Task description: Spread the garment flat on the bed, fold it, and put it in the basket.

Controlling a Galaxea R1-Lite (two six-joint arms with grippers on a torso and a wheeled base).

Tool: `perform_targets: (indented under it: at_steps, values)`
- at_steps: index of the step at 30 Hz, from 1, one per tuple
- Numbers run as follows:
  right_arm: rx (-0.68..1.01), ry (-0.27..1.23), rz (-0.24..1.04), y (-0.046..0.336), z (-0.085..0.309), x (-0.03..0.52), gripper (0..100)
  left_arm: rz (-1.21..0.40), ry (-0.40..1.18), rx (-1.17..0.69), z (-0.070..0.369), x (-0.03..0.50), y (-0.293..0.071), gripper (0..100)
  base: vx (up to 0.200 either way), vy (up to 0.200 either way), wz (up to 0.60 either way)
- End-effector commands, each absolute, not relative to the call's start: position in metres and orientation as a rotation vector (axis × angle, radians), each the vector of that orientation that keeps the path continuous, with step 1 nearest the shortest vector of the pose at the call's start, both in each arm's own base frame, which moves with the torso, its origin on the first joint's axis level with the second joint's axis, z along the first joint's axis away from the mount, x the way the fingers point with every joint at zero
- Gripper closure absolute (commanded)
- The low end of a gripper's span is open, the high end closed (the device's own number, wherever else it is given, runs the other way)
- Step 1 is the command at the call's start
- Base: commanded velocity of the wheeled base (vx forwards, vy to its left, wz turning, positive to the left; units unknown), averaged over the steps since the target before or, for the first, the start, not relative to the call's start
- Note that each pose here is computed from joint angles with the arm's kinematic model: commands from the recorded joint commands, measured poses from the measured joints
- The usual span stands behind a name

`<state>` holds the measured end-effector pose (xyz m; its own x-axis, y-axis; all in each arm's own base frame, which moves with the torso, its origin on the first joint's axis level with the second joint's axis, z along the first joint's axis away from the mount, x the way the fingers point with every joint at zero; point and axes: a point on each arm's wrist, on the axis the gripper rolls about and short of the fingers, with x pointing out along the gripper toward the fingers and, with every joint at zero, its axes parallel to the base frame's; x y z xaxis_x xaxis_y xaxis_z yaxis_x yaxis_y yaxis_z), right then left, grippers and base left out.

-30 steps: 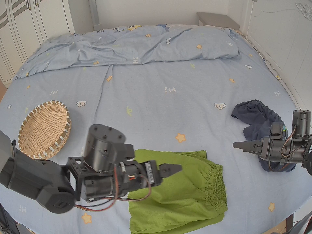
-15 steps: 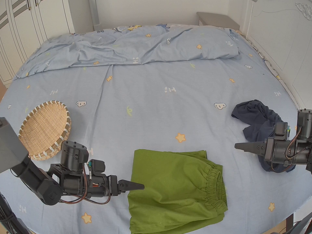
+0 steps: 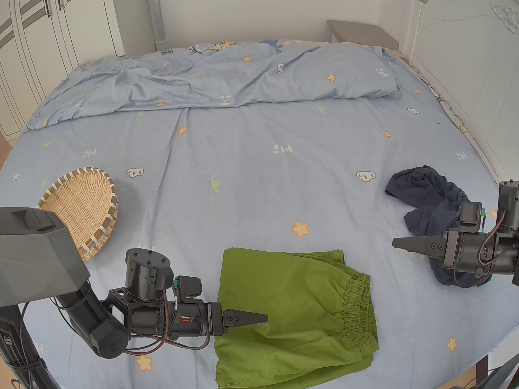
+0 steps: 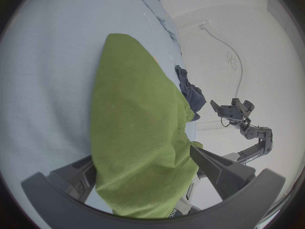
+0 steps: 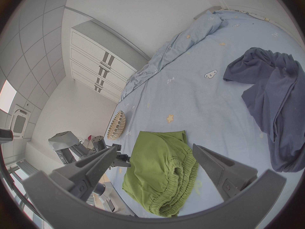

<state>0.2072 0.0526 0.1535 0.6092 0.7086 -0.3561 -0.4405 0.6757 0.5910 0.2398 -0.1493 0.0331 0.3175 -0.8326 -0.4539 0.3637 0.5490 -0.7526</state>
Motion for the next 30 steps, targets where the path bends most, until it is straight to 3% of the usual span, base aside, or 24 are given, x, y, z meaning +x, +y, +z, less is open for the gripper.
perform_targets:
  at_steps: [1, 11, 12, 21, 30]
  values:
    - [0.481, 0.610, 0.688, 0.051, 0.154, 0.207, 0, -0.870, 0.966, -0.589, 0.027, 0.240, -0.159, 0, 0.000, 0.000, 0.00]
    - [0.480, 0.611, 0.687, 0.051, 0.153, 0.209, 0, -0.882, 0.986, -0.591, 0.016, 0.245, -0.170, 0, 0.000, 0.000, 0.00]
    - [0.480, 0.611, 0.687, 0.051, 0.153, 0.209, 0, -0.885, 0.987, -0.590, 0.015, 0.246, -0.172, 100, 0.000, 0.000, 0.00]
    - [0.482, 0.622, 0.687, 0.052, 0.151, 0.209, 0, -0.862, 0.983, -0.593, 0.017, 0.243, -0.165, 100, 0.000, 0.000, 0.00]
    - [0.473, 0.574, 0.699, 0.053, 0.163, 0.212, 0, -0.842, 0.823, -0.634, 0.076, 0.247, -0.139, 100, 0.000, 0.000, 0.00]
